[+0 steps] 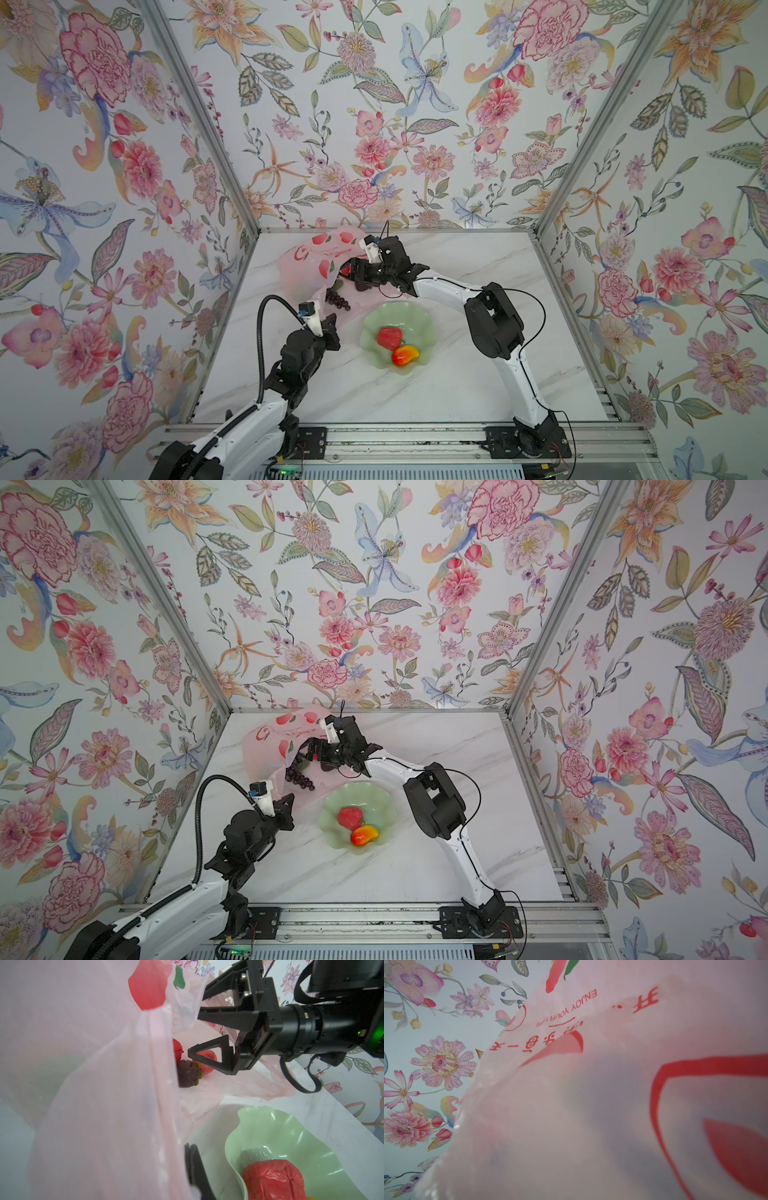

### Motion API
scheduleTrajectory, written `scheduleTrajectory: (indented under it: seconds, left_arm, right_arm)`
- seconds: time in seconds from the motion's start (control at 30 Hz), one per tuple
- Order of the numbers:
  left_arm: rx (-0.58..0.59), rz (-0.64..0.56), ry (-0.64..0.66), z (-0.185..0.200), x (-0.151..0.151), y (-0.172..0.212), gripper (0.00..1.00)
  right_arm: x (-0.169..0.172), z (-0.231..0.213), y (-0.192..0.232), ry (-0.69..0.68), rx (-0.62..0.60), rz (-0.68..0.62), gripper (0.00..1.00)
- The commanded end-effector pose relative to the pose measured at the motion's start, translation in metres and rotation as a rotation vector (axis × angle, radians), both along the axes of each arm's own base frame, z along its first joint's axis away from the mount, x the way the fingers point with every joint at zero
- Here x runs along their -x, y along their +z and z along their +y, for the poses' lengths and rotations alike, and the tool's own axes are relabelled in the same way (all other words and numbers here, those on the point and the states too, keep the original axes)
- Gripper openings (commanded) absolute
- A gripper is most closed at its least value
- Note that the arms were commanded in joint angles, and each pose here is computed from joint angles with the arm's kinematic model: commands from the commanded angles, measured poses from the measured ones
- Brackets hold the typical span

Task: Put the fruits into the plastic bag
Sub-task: 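Carry the passion fruit into the bag opening and release it, then withdraw the right gripper from the bag toward the plate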

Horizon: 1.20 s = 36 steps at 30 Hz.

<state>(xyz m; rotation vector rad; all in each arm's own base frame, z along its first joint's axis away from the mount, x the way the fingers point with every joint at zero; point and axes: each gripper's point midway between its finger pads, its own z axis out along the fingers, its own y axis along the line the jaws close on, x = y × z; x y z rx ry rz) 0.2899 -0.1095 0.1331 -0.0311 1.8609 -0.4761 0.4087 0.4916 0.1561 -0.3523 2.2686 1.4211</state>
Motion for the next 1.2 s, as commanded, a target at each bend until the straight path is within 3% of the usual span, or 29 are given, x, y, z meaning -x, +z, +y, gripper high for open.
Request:
scheduleTrajectory:
  seconds: [0.0,0.17,0.33,0.43,0.5,0.6,0.7,0.77,0.97,1.17]
  left_arm:
    - [0.016,-0.030,-0.009,-0.002,-0.006,0.014,0.00]
    - [0.017,-0.033,-0.005,-0.001,-0.005,0.013,0.00]
    - [0.021,-0.036,-0.001,0.000,-0.004,0.014,0.00]
    - [0.021,-0.033,0.005,0.001,-0.004,0.013,0.00]
    - [0.022,-0.034,0.007,0.002,-0.004,0.013,0.00]
    - [0.025,-0.033,0.013,0.004,-0.004,0.013,0.00]
    - [0.026,-0.031,0.017,0.004,-0.004,0.012,0.00]
    - [0.027,-0.031,0.018,0.005,-0.004,0.012,0.00]
    - [0.029,-0.024,0.027,0.006,-0.004,0.011,0.00]
    - [0.025,-0.012,0.024,0.005,-0.007,0.009,0.00]
  right_arm:
    - [0.017,-0.005,0.054,0.032,-0.046,-0.112,0.99]
    - [0.048,-0.016,0.071,0.082,0.001,-0.183,0.99]
    - [0.089,-0.030,0.089,0.138,0.126,-0.346,0.99]
    - [0.117,-0.044,0.101,0.134,0.279,-0.562,0.99]
    - [0.134,-0.061,0.115,0.094,0.399,-0.784,0.99]
    - [0.151,-0.087,0.124,0.005,0.444,-0.958,0.99]
    - [0.151,-0.125,0.116,-0.132,0.401,-0.954,0.99]
    - [0.147,-0.147,0.102,-0.163,0.402,-0.883,0.99]
    - [0.151,-0.185,0.053,-0.077,0.413,-0.595,0.99]
    - [0.154,-0.191,0.022,0.021,0.464,-0.428,0.99]
